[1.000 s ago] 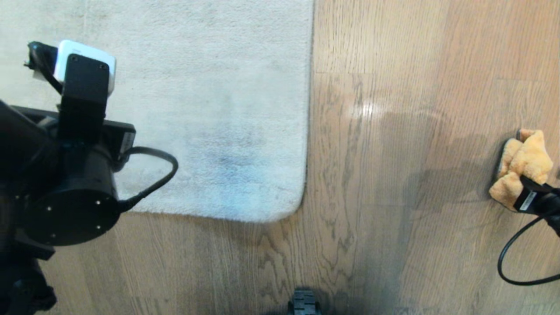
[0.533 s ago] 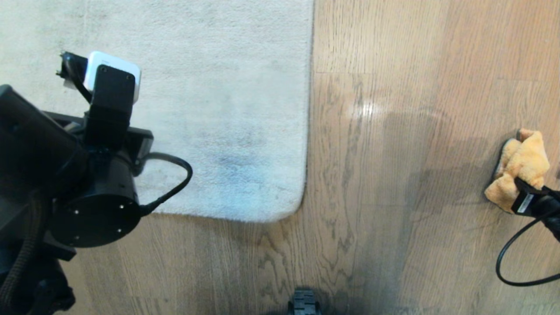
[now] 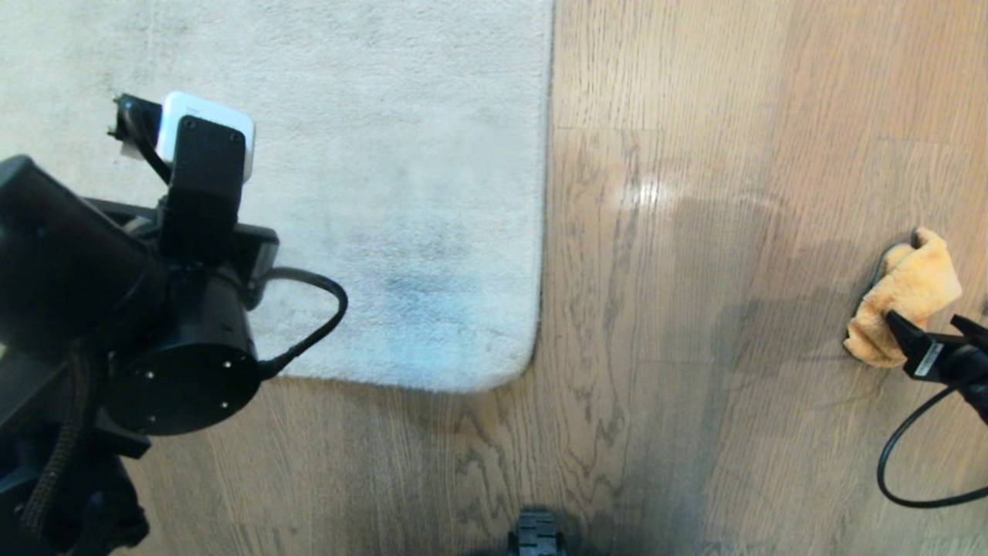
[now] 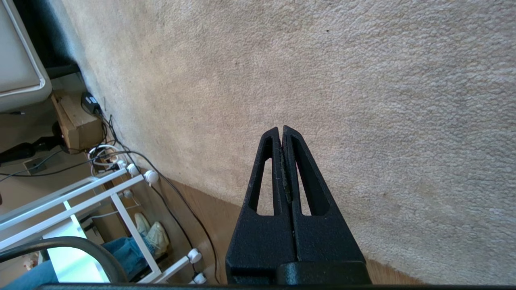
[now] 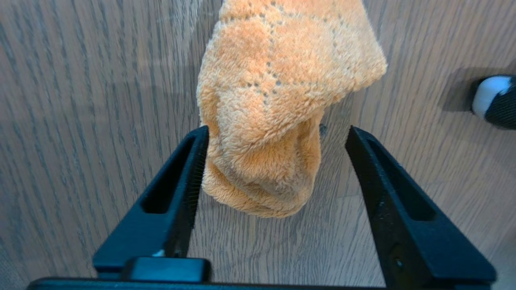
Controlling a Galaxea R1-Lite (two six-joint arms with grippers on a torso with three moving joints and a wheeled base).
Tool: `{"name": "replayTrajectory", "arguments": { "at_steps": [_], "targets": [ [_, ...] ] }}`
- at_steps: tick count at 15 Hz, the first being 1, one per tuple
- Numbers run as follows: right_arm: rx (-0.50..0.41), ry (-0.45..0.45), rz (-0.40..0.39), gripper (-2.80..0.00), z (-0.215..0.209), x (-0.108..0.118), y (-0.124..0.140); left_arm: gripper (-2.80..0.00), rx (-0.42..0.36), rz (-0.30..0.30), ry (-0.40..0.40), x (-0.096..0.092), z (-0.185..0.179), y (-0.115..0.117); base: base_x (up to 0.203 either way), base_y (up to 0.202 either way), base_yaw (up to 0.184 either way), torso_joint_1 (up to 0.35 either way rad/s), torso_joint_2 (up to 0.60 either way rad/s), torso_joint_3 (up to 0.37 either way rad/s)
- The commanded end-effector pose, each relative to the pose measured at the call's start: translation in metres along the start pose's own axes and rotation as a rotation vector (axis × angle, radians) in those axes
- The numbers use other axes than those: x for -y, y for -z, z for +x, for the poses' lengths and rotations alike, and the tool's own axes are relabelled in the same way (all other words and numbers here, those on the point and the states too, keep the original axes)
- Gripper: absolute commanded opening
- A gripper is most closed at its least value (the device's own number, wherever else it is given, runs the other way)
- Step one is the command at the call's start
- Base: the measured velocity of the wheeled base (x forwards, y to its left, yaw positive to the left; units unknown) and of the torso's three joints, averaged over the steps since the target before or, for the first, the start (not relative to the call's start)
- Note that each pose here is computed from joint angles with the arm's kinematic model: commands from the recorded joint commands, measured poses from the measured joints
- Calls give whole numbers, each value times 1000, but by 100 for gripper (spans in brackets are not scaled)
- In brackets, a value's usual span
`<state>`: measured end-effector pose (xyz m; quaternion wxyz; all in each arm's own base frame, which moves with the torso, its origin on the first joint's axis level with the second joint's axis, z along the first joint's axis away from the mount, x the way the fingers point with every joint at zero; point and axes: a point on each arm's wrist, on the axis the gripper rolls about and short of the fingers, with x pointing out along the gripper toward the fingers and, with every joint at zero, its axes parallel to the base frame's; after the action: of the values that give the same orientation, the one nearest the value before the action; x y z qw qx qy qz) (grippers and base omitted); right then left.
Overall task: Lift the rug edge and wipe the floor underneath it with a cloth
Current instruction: Put down the rag
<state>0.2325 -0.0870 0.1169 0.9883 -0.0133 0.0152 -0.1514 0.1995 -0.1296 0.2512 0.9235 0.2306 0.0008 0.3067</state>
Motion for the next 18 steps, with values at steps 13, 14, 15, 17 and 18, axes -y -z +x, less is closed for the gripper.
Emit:
{"name": "replayTrajectory", "arguments": {
  "at_steps": [13, 14, 15, 17, 18],
  "targets": [
    [127, -18, -10, -280, -84, -5, -24, -280, -2, -31, -18, -10, -2, -1, 0, 0, 0, 0, 0, 0],
    [154, -31, -12, -280, -88, -5, -28, -280, -3, -32, -20, -12, -2, 0, 0, 0, 0, 0, 0, 0],
    [178, -45, -26, -280, -92, -6, -32, -280, -6, -28, -22, -13, -2, 2, 0, 0, 0, 0, 0, 0],
    [228, -74, -67, -280, -100, -7, -39, -280, -9, -23, -25, -18, -3, 5, 0, 0, 0, 0, 0, 0],
    [247, -101, -80, -280, -105, -8, -42, -280, -11, -15, -26, -21, -4, 9, 0, 0, 0, 0, 0, 0]
  ]
}}
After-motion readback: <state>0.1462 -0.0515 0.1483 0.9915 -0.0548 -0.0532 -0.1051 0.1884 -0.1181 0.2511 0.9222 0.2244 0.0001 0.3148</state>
